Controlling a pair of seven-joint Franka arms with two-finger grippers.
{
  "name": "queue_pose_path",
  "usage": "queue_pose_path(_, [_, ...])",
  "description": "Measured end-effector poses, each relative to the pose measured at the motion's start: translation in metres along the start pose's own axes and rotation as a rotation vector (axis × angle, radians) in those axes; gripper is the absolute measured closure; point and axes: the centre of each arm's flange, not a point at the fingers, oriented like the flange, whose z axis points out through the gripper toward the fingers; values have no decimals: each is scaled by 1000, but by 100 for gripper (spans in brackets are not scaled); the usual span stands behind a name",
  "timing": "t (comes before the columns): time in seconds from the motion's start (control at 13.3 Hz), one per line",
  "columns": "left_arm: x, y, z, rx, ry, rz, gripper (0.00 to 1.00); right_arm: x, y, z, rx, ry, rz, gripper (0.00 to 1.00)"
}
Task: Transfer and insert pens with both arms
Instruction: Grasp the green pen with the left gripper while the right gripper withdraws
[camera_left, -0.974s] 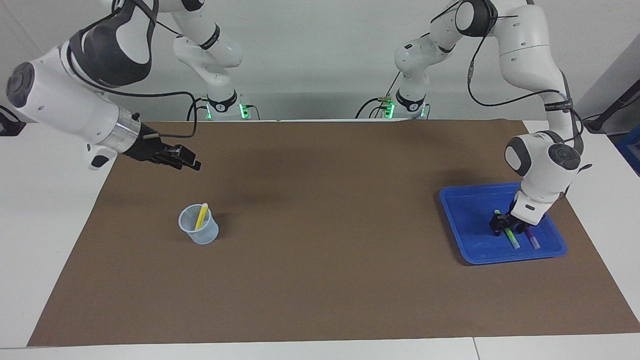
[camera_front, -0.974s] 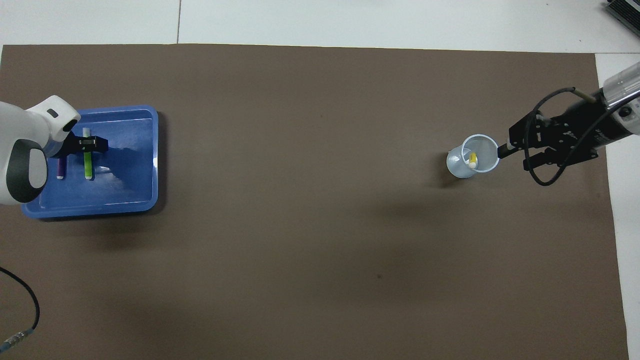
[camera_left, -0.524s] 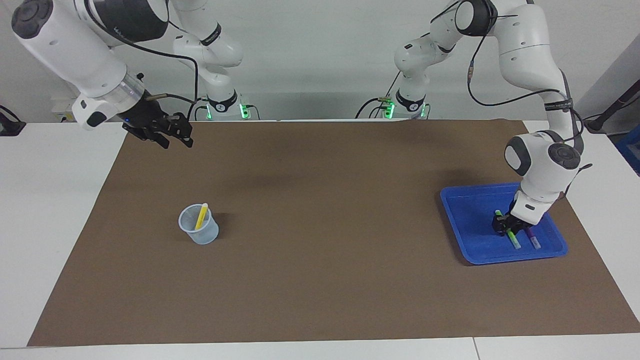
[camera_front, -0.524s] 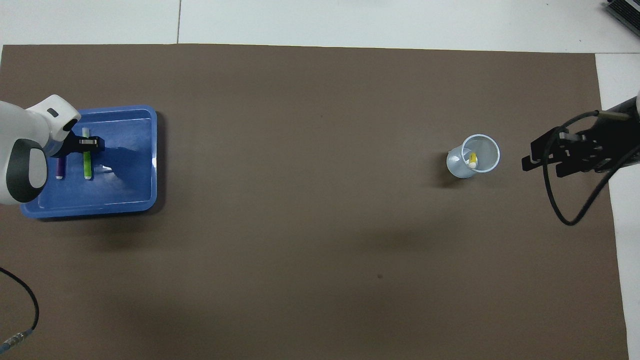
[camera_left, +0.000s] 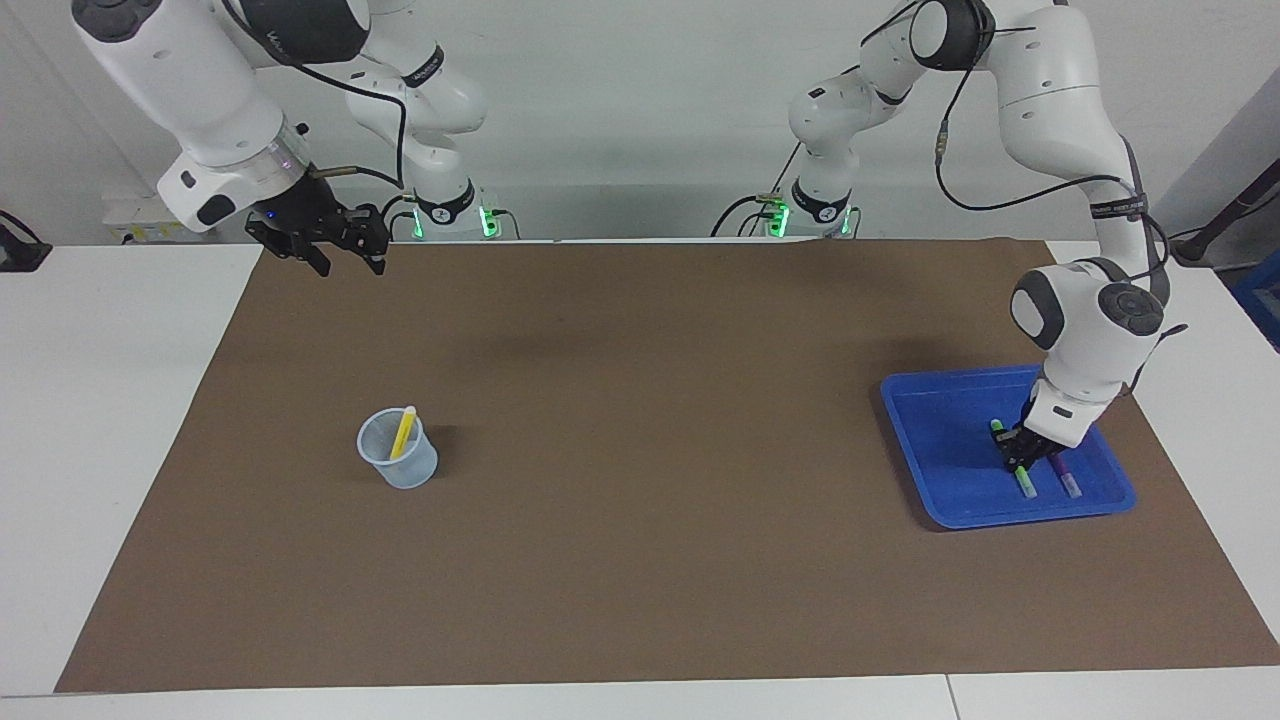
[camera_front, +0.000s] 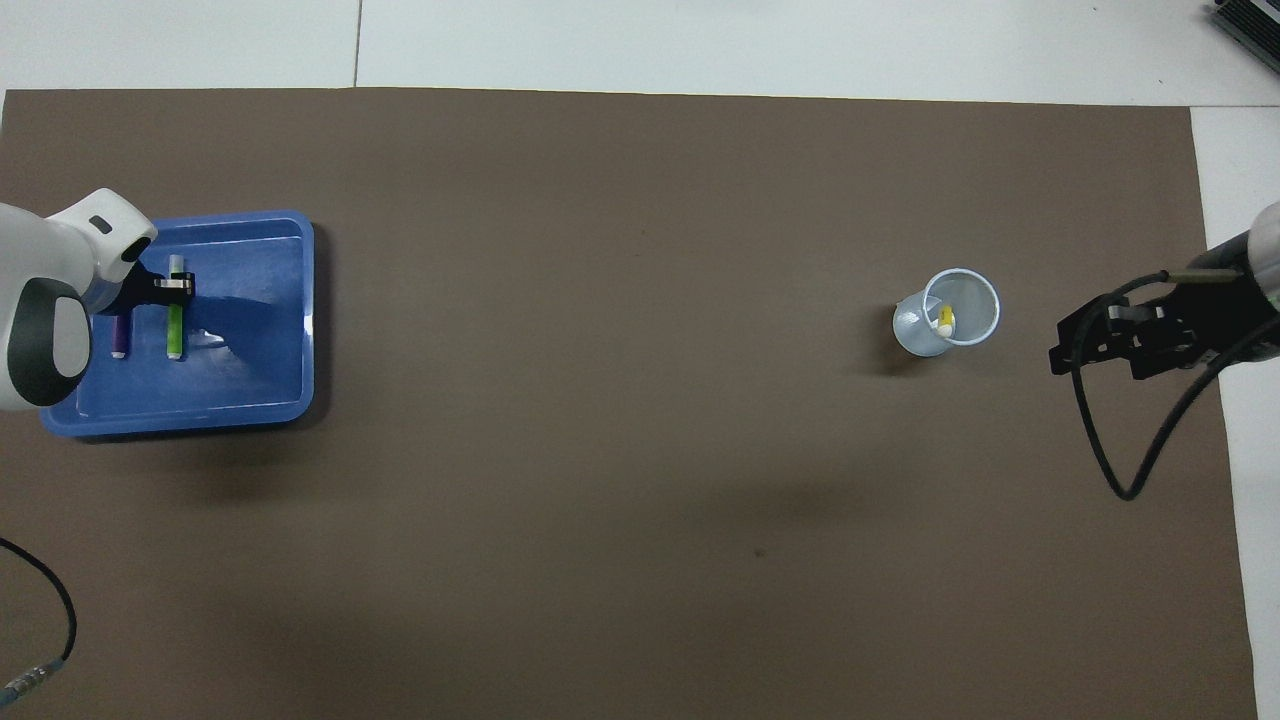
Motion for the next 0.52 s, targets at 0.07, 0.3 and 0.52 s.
queue_pose_path(0.07, [0, 0, 0, 0, -1, -8, 82, -2, -4, 1, -8, -1, -7, 22])
queue_pose_path(0.3, [1, 4, -4, -7, -38, -43, 82, -7, 2, 7, -13, -9, -14, 12])
queue_pose_path(0.52, [9, 21, -14, -45, -61, -91, 82, -11, 17, 13, -12, -20, -5, 9])
